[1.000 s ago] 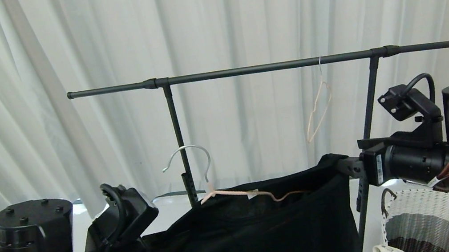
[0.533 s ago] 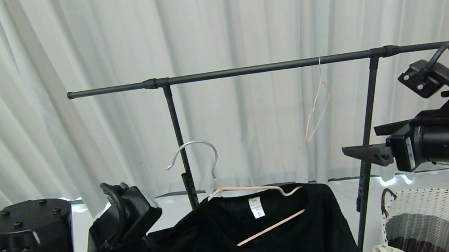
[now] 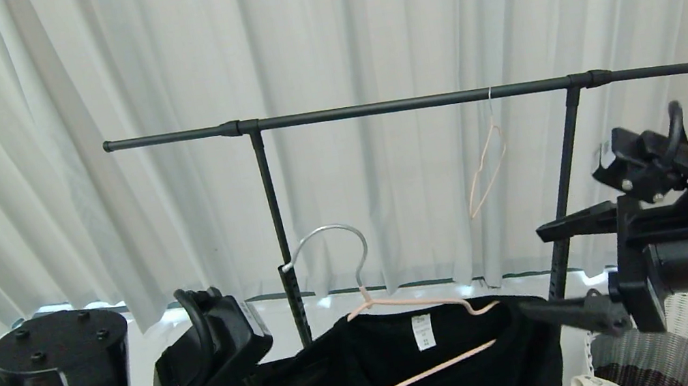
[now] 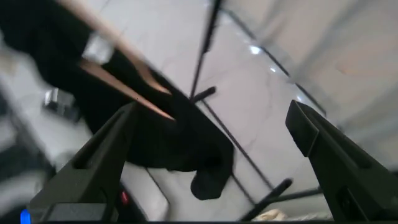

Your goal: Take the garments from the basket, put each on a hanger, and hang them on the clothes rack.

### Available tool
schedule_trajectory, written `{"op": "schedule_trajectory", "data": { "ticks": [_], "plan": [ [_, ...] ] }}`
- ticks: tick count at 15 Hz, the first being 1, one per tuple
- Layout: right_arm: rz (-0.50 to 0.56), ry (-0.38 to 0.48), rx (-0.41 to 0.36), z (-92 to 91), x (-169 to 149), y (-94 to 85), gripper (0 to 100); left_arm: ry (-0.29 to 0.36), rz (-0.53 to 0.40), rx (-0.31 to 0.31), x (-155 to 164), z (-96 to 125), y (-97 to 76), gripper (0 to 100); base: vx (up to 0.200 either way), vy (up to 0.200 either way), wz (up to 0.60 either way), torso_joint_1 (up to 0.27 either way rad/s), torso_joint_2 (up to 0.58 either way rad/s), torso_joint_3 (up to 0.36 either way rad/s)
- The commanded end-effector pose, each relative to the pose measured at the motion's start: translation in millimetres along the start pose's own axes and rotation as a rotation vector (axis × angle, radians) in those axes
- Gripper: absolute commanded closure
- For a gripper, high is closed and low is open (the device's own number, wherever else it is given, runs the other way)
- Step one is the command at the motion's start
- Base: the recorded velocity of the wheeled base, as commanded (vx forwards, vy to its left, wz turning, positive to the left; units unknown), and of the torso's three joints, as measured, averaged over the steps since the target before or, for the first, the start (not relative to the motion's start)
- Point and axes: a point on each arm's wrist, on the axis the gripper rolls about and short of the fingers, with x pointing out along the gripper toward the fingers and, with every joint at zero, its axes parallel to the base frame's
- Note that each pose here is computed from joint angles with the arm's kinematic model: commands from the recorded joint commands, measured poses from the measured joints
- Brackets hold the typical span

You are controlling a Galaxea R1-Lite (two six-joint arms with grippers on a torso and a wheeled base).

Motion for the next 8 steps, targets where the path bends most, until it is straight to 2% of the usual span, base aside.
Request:
{"op": "schedule_trajectory", "data": {
  "ticks": [1,2,4,8],
  "plan": [
    [0.151,0.048,-0.122,0.1,10,21.9,0,-0.008,-0.052,0.025,3,3,-10.5,100,0.0,0.0,0.0,0.0,0.0,0.0],
    [0.205,0.071,-0.162,0.6,15,29.2,0,-0.009,-0.065,0.031,4,3,-13.0,100,0.0,0.0,0.0,0.0,0.0,0.0],
    [0.256,0.096,-0.179,1.0,23,36.8,0,-0.009,-0.078,0.037,5,4,-15.6,100,0.0,0.0,0.0,0.0,0.0,0.0],
    [0.279,0.161,-0.164,-3.0,48,36.1,0,-0.021,-0.122,0.062,6,7,-25.5,100,0.0,0.0,0.0,0.0,0.0,0.0]
  ]
}}
